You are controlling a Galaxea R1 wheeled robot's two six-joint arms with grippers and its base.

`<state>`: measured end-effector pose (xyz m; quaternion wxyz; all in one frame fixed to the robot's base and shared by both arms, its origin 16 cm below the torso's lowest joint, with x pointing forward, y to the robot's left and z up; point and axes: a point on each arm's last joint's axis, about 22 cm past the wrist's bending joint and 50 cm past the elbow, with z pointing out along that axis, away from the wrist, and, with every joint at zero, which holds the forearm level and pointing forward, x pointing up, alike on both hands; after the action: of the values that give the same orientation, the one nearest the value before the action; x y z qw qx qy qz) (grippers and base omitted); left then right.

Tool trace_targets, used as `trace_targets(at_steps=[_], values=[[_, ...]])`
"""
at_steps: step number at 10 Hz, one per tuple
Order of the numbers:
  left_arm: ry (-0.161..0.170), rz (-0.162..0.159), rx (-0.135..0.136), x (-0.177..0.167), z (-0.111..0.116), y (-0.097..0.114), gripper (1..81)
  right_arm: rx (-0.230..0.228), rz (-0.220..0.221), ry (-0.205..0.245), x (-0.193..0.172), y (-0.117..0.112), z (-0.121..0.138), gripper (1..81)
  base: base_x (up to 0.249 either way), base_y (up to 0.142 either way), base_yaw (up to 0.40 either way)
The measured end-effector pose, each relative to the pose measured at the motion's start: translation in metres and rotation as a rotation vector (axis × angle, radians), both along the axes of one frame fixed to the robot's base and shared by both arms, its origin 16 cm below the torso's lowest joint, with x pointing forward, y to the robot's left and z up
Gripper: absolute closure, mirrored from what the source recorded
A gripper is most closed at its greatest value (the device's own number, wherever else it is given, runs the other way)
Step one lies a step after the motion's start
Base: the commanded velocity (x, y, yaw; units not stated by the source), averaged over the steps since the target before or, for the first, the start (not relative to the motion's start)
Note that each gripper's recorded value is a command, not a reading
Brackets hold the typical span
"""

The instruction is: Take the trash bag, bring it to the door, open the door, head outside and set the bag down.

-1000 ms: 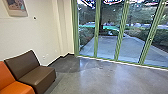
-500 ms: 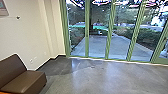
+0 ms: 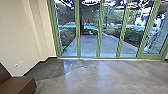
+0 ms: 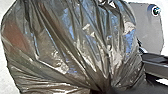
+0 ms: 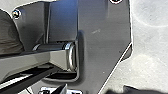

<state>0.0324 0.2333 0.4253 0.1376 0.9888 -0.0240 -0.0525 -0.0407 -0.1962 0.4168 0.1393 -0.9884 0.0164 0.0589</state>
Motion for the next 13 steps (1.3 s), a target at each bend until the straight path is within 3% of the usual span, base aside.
trace_targets(at_steps=[13], values=[[0.001, 0.0, -0.002, -0.0008, 0.0, -0.0017, 81.1, 0.0, 0.0, 0.002, -0.0028, -0.0002, 0.0001, 1.0, 0.0, 0.0, -0.284]])
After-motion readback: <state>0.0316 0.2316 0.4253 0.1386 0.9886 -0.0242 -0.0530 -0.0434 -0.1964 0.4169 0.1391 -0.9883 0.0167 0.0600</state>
